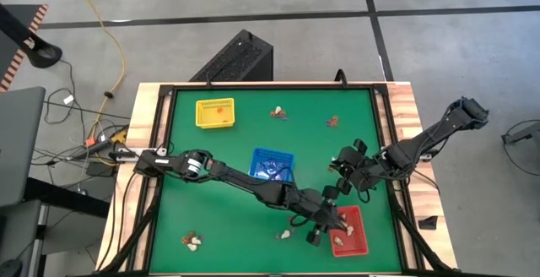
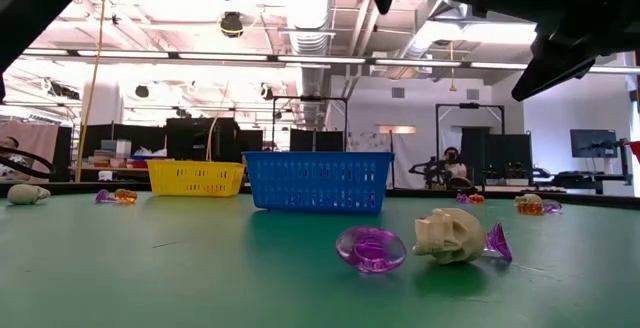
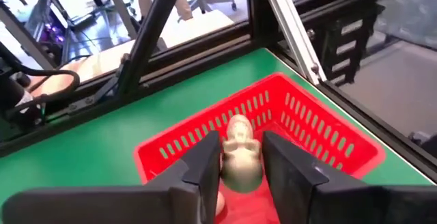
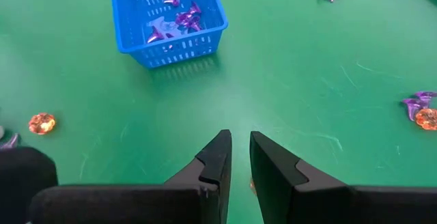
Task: Sort Halloween decoration
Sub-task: Put the skull toy into the red bin, then put the pumpkin toy into the yellow bin
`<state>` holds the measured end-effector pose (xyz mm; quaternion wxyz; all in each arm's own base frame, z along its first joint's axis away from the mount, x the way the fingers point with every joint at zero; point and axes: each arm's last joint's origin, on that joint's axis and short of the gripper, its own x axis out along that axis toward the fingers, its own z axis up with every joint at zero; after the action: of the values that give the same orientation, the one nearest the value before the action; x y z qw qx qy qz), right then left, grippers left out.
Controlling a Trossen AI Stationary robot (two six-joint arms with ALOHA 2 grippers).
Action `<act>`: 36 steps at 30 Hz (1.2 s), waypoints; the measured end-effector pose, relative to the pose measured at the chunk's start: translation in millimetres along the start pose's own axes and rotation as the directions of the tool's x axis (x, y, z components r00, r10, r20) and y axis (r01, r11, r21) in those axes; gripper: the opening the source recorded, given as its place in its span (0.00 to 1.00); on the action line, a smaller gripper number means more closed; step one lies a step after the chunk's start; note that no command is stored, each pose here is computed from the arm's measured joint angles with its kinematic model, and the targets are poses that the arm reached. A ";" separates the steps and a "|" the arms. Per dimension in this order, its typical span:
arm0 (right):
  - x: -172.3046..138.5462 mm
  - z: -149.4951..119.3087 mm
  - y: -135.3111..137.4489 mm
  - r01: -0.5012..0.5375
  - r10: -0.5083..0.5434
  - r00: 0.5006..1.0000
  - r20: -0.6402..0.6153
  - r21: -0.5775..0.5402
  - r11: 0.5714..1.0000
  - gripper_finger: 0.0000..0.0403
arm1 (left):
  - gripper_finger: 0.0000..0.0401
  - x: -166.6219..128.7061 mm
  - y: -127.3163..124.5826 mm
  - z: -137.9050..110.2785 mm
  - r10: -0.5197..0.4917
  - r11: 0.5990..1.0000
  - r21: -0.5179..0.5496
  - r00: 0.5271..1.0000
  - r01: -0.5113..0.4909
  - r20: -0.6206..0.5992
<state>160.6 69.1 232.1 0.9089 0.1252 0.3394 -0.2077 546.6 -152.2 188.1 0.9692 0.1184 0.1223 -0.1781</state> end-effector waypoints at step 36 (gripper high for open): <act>2.0 28.0 10.9 -0.119 0.081 0.971 0.227 0.162 0.980 0.21 | 0.30 -99.5 -37.9 39.6 0.268 0.955 0.282 0.688 -0.096 -0.674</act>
<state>182.8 67.8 252.4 0.9357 0.1975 0.2108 -0.2027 449.9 -166.1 246.1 0.8413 0.2976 0.4500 -0.0342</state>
